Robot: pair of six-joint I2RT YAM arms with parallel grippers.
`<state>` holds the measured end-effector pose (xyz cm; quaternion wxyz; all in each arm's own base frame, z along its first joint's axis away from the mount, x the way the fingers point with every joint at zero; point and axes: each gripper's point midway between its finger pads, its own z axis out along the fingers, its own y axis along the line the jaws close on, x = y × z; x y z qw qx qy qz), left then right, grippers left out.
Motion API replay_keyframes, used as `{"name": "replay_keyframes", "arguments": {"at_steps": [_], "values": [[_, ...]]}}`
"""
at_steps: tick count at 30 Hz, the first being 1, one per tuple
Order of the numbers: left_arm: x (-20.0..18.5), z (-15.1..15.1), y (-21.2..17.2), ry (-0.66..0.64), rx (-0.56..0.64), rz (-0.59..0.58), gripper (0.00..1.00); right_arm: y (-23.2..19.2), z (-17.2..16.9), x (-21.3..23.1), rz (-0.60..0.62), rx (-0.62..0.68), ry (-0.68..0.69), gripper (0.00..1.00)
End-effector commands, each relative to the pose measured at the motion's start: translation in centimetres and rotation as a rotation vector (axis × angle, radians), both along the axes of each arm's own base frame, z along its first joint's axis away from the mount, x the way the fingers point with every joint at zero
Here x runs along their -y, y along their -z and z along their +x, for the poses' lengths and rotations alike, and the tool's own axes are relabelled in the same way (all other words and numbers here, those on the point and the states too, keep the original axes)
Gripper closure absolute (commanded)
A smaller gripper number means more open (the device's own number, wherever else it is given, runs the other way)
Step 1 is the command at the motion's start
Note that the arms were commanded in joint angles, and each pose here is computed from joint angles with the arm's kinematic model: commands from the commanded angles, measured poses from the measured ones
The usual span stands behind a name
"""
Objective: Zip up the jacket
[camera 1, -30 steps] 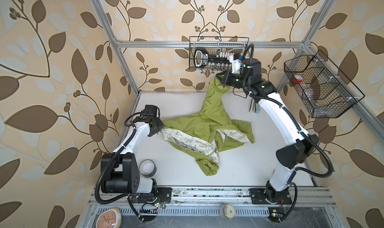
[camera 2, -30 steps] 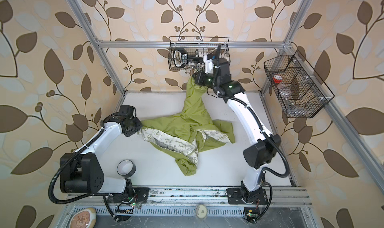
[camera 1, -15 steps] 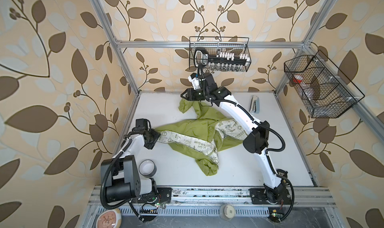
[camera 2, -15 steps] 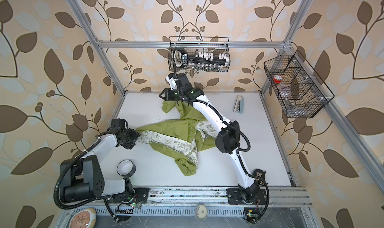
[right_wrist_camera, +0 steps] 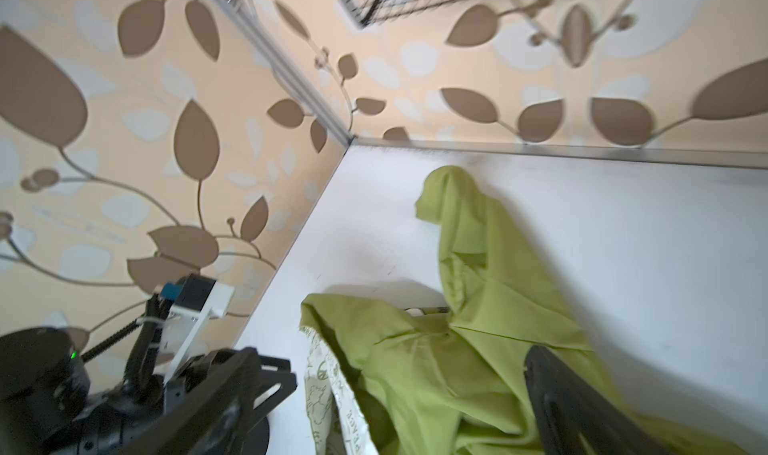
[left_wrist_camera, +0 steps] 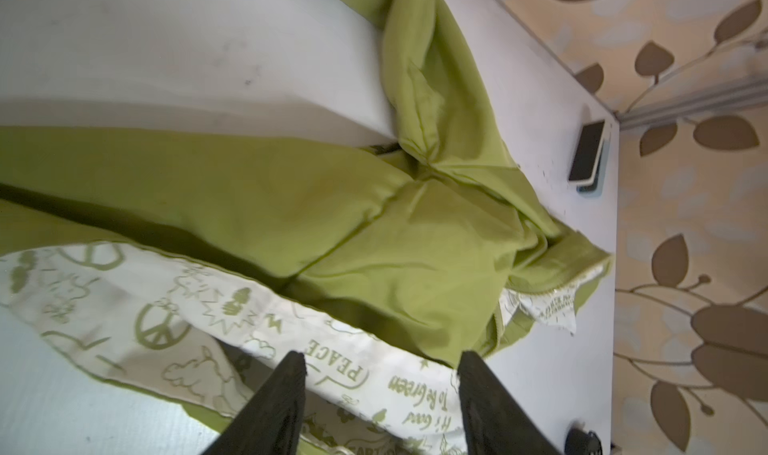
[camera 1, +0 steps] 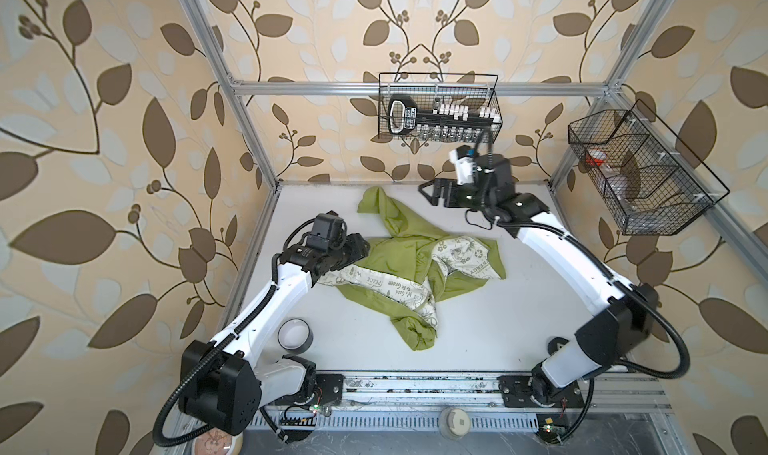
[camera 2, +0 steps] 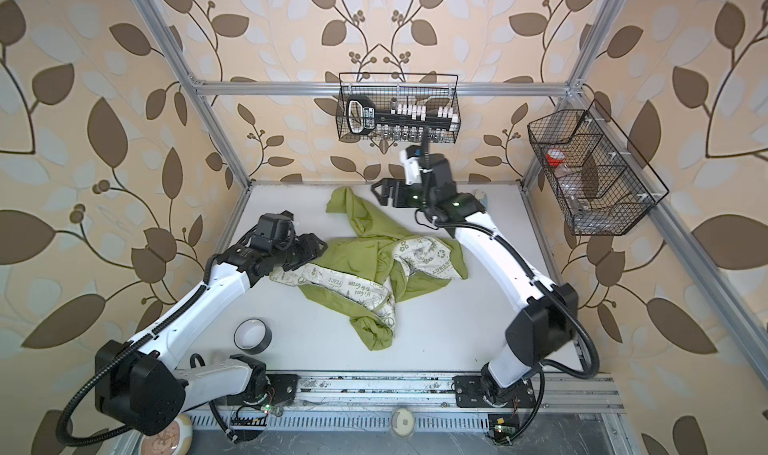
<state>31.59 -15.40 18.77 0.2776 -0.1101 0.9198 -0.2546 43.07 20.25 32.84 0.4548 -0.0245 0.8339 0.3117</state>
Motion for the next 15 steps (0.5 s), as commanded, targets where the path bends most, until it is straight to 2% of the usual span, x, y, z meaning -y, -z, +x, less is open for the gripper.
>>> {"name": "replay_keyframes", "arguments": {"at_steps": [1,3,5,9,15], "values": [[3.3,-1.1,-0.4,0.174,0.041,0.113,0.37,4.4,0.4,5.7,0.077,-0.112,0.124,0.09],[5.6,-1.6,-0.1,0.261,0.053,0.156,0.37,7.2,-0.4,8.7,0.123,-0.203,0.157,0.26],[7.5,-2.2,0.6,0.34,0.057,0.227,0.37,9.7,-1.4,10.8,0.166,-0.281,0.185,0.33],[10.6,-3.3,2.7,0.492,0.051,0.378,0.37,14.2,-3.5,13.0,0.142,-0.376,0.215,0.25],[12.3,-3.2,4.5,0.587,0.05,0.499,0.37,18.9,-5.8,14.2,0.137,-0.468,0.256,0.15]]}}
